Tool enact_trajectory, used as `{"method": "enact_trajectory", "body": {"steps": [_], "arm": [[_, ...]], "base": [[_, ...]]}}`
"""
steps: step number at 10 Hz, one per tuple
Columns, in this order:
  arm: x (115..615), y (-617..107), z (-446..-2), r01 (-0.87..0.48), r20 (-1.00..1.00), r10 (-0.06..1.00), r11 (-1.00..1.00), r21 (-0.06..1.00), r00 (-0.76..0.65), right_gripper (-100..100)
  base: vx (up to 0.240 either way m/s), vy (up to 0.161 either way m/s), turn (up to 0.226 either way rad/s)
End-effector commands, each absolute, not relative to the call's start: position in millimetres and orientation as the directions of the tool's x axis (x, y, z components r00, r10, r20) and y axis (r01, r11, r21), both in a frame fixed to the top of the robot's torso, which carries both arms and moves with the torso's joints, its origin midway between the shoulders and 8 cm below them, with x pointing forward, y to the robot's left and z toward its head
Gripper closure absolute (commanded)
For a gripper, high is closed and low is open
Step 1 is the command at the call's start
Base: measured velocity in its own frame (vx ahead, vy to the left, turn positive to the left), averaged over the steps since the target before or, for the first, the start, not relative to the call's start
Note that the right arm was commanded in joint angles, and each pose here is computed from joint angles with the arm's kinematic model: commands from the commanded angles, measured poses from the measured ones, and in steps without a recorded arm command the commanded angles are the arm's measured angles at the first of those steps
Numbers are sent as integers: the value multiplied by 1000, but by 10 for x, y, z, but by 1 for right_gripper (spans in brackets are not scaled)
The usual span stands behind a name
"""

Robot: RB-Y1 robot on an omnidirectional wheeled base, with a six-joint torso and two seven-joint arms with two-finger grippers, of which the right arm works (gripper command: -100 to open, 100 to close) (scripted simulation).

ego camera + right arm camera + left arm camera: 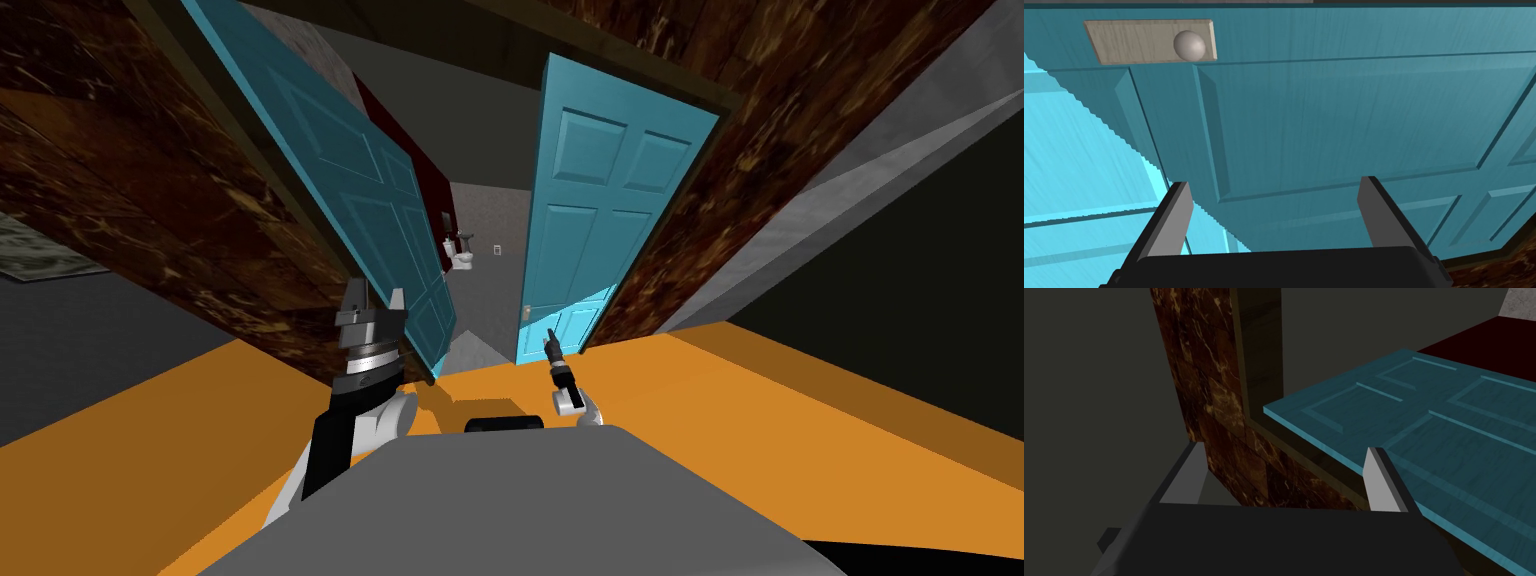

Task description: Push the door open

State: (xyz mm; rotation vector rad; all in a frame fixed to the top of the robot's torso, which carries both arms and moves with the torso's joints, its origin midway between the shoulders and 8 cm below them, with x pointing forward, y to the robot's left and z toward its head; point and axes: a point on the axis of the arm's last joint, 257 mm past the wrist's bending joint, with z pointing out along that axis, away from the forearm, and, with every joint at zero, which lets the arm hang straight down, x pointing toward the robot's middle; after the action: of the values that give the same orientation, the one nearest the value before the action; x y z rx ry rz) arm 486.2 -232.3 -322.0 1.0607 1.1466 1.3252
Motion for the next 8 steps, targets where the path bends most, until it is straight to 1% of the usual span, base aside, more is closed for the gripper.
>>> {"method": "enact_trajectory", "body": {"steps": [1,8], "arm": [[4863,-2299,-3329,-130,-7,997,-3,992,-75,-100],[4852,-2220,-3739,-41,-2,995,-3,999,-100,-100]], "base": [[74,-13,52],[100,-5,40]]}}
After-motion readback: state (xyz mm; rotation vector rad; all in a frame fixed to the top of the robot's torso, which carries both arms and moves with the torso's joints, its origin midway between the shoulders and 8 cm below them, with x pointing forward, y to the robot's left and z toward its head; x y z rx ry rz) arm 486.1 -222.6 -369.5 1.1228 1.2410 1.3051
